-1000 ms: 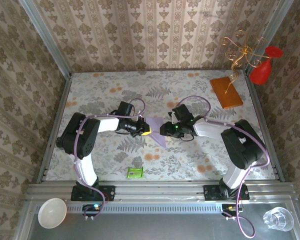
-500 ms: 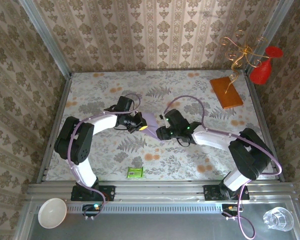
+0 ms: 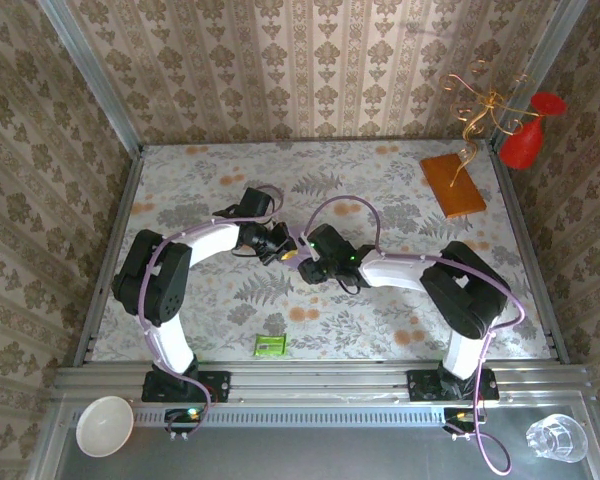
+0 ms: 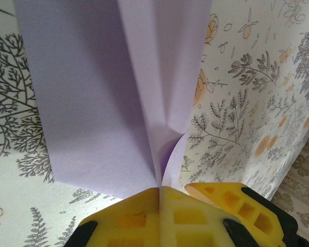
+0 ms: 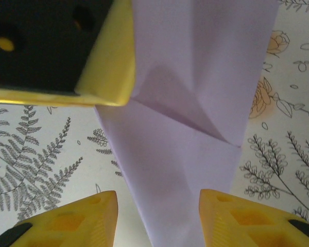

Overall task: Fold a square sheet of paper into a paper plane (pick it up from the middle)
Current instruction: Fourth fold the wing at the center of the table.

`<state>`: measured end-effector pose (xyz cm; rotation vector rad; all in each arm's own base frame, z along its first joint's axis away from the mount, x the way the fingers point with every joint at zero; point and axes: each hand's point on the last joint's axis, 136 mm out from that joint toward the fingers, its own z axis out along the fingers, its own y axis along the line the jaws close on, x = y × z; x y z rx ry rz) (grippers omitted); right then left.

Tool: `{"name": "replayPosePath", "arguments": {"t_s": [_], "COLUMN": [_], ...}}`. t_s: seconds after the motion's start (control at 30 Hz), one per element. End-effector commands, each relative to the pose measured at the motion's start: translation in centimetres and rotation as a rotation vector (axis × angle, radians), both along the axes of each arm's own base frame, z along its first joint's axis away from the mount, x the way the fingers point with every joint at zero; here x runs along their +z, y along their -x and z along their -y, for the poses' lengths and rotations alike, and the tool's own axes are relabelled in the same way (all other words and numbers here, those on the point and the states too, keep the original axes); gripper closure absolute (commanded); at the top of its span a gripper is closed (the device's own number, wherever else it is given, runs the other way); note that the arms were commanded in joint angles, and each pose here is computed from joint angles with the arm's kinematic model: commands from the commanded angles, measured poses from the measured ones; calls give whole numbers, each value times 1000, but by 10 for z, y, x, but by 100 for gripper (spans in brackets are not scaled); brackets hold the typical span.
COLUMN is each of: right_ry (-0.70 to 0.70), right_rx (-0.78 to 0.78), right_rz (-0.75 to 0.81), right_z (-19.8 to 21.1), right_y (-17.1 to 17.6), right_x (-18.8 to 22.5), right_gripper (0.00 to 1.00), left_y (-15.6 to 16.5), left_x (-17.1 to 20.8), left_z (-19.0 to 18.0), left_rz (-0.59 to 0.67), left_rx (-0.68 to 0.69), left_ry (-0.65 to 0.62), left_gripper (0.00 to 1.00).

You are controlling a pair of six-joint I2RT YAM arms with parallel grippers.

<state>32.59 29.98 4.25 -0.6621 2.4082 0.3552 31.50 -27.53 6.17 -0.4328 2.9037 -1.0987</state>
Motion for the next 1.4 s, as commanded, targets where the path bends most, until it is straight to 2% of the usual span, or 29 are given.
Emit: {"name": "replayPosePath", "arguments": {"t_s": [0.0, 0.77, 1.37], "right_ry": [25, 109, 118], "right_rx": [10, 30, 50], "right_rz": [51, 83, 81], "right_z": [-4, 9, 8], "right_y": [-8, 0, 1], "right_x": [0, -25, -29], "right_gripper": [54, 55, 71], "left_y": [2, 4, 3], "left_x": [1, 6, 7], "left_z": [2, 3, 1], "left_rz": [-37, -54, -64], "left_rx": [12, 24, 22], "left_ry": [-11, 5, 4], "left_gripper": [93, 93, 89]}}
